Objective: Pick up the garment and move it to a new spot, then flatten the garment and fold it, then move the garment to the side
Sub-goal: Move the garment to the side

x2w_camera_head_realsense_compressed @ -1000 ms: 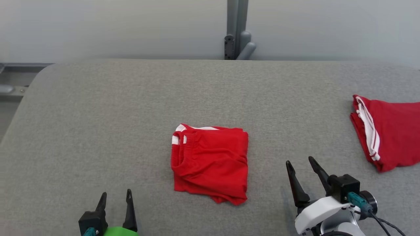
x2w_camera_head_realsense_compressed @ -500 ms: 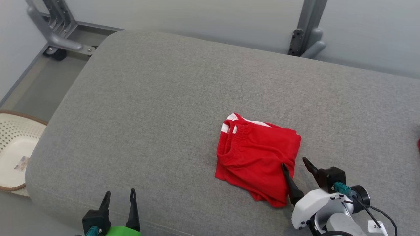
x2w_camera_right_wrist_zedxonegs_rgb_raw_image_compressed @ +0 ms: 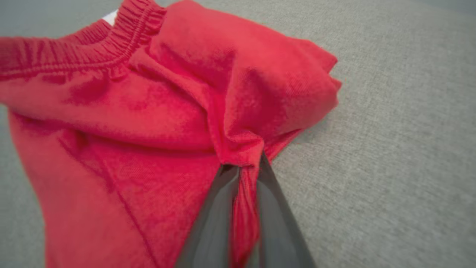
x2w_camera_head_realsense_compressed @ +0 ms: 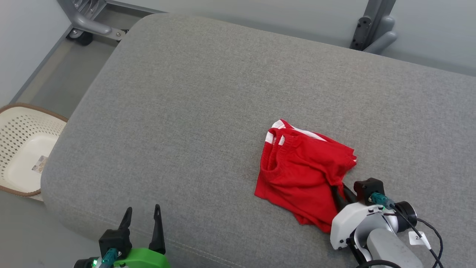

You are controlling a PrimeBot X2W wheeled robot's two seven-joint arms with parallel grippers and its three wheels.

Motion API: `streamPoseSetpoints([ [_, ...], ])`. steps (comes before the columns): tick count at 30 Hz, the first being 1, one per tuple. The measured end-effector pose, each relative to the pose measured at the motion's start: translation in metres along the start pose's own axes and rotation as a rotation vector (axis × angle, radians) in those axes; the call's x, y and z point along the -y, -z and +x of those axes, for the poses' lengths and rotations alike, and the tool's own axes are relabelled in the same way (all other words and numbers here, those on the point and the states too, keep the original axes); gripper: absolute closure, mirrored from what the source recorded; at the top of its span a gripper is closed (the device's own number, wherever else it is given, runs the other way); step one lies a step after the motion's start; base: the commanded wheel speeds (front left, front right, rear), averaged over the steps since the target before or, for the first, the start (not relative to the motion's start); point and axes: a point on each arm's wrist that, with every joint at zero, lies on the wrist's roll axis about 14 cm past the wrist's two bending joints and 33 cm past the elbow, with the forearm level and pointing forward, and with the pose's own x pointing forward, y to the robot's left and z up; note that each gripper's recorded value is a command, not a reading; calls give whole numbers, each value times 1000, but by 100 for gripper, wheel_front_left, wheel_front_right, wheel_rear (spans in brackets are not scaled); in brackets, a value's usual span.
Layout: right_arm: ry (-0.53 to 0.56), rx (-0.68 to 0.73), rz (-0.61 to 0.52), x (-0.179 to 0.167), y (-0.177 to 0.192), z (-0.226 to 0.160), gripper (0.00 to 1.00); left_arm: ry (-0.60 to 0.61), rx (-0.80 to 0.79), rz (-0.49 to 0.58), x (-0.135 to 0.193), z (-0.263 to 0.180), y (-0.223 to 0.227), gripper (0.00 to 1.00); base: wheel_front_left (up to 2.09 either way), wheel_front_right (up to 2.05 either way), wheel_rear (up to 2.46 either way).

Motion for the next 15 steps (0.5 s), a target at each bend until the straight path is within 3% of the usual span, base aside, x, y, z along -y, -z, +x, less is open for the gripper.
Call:
streamPoseSetpoints([
  [7, 42, 48, 31, 12, -13, -9, 100, 60, 8, 5, 18, 8, -3, 0, 0, 0, 0],
  [15, 170, 76, 60, 47, -9, -51, 100, 234, 11, 27, 73, 21, -6, 0, 0, 0, 0],
])
